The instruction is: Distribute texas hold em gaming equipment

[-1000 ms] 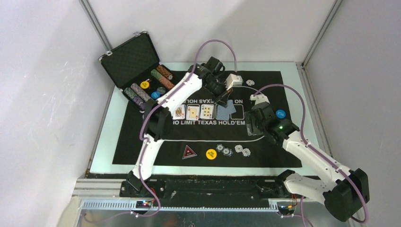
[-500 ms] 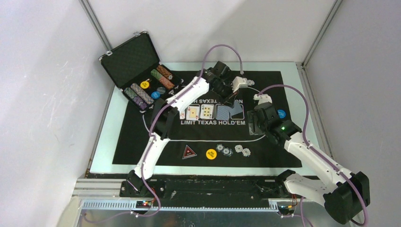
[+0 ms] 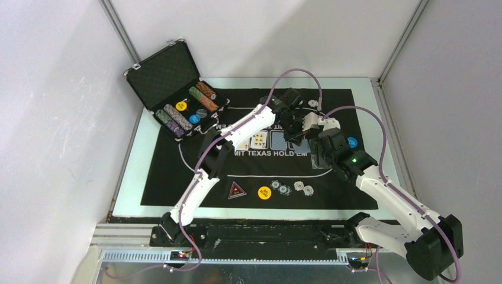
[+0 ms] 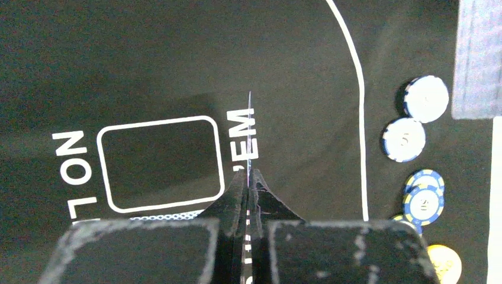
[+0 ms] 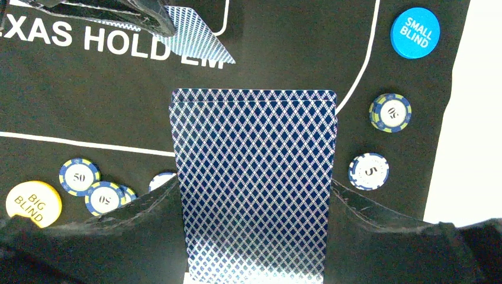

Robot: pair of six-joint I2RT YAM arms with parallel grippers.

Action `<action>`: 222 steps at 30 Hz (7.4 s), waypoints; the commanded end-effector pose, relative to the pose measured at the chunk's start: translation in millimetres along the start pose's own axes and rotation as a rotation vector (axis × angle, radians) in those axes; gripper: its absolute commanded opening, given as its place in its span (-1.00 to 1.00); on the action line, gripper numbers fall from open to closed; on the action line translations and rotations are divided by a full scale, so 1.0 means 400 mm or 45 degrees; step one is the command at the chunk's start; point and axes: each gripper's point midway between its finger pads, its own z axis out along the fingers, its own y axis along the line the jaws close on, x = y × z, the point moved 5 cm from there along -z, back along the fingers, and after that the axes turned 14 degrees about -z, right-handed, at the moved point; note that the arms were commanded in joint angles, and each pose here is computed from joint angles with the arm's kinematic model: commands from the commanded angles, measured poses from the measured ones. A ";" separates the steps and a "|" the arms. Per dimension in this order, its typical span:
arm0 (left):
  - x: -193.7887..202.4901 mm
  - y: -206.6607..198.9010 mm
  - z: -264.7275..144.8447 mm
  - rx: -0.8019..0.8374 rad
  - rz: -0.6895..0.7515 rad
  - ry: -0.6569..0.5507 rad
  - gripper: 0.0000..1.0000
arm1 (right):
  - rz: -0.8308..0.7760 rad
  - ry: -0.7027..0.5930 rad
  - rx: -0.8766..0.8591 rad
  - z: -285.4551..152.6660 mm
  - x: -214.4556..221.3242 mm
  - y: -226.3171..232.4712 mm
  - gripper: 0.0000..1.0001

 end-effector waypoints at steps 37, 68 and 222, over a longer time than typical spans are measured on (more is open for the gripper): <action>-0.028 0.104 -0.014 -0.442 0.111 0.050 -0.22 | 0.059 -0.080 0.004 -0.004 -0.030 -0.003 -1.00; -0.123 0.082 -0.193 -0.518 -0.854 -0.874 1.00 | 0.072 -0.065 0.004 0.005 -0.020 -0.004 -1.00; 0.598 -0.307 -0.711 -1.853 -1.543 -1.496 0.99 | 0.395 0.224 0.055 0.239 -0.076 -0.103 0.99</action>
